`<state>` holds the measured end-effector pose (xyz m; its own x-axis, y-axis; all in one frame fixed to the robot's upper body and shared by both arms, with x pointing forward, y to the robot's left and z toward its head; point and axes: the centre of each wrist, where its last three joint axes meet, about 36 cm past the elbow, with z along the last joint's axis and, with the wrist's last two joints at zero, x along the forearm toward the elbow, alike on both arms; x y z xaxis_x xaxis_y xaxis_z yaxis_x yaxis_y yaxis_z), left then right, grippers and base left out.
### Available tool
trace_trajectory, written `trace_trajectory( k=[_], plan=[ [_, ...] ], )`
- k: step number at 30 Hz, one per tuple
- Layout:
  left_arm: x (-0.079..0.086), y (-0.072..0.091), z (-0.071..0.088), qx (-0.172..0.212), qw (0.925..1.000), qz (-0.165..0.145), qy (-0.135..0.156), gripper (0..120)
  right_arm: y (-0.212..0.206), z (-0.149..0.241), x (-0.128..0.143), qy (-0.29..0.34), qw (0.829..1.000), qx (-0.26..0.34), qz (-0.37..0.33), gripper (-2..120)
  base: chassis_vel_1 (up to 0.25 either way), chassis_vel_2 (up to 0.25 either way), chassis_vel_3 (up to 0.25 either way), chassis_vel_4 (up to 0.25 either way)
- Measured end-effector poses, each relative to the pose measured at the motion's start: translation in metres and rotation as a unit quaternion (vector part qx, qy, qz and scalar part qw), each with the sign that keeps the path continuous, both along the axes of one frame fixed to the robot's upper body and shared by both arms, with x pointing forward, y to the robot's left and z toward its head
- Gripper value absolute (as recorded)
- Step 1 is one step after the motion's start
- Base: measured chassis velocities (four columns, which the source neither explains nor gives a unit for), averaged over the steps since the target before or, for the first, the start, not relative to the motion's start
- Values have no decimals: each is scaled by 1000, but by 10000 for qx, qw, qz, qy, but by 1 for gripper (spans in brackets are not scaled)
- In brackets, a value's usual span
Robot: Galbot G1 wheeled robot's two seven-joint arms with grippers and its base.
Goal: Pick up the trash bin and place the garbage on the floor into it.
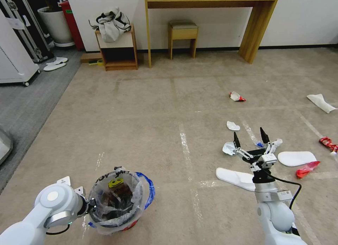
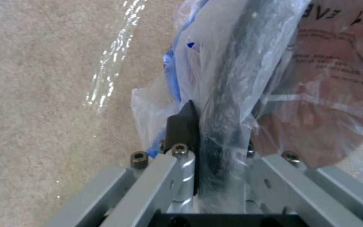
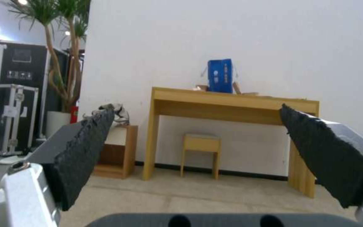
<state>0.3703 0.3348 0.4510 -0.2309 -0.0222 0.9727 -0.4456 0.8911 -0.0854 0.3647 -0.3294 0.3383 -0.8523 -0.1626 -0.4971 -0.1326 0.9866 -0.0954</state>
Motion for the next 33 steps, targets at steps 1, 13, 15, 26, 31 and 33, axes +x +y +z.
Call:
trace_trajectory(
  k=[1, 13, 15, 26, 31, 33],
  plan=[
    [-1, 0, 2, -19, 10000, 12, -22, 4, 0, 0, 1, -3, 10000, 8, -6, 100, 0, 0, 0, 0],
    [-13, 8, 54, -170, 9978, 261, -586, 4, -1, -8, 4, 94, 9998, 119, -104, 100, 0, 0, 0, 0],
    [-14, 10, 64, -153, 9971, 298, -678, 4, -1, -8, 5, 100, 9997, 143, -143, 100, 0, 0, 0, 0],
    [-18, 13, 118, -55, 9928, 395, -1129, 4, -14, -18, -2, 174, 9959, 24, -885, 100, 0, 0, 0, 0],
    [-21, 8, 122, -160, 9919, 380, -1204, 4, -19, -23, -17, 166, 9934, 73, -1130, 100, 0, 0, 0, 0],
    [-22, 6, 120, -189, 9919, 387, -1199, 4, -22, -26, -28, 162, 9915, 108, -1283, 100, 0, 0, 0, 0]
  ],
)
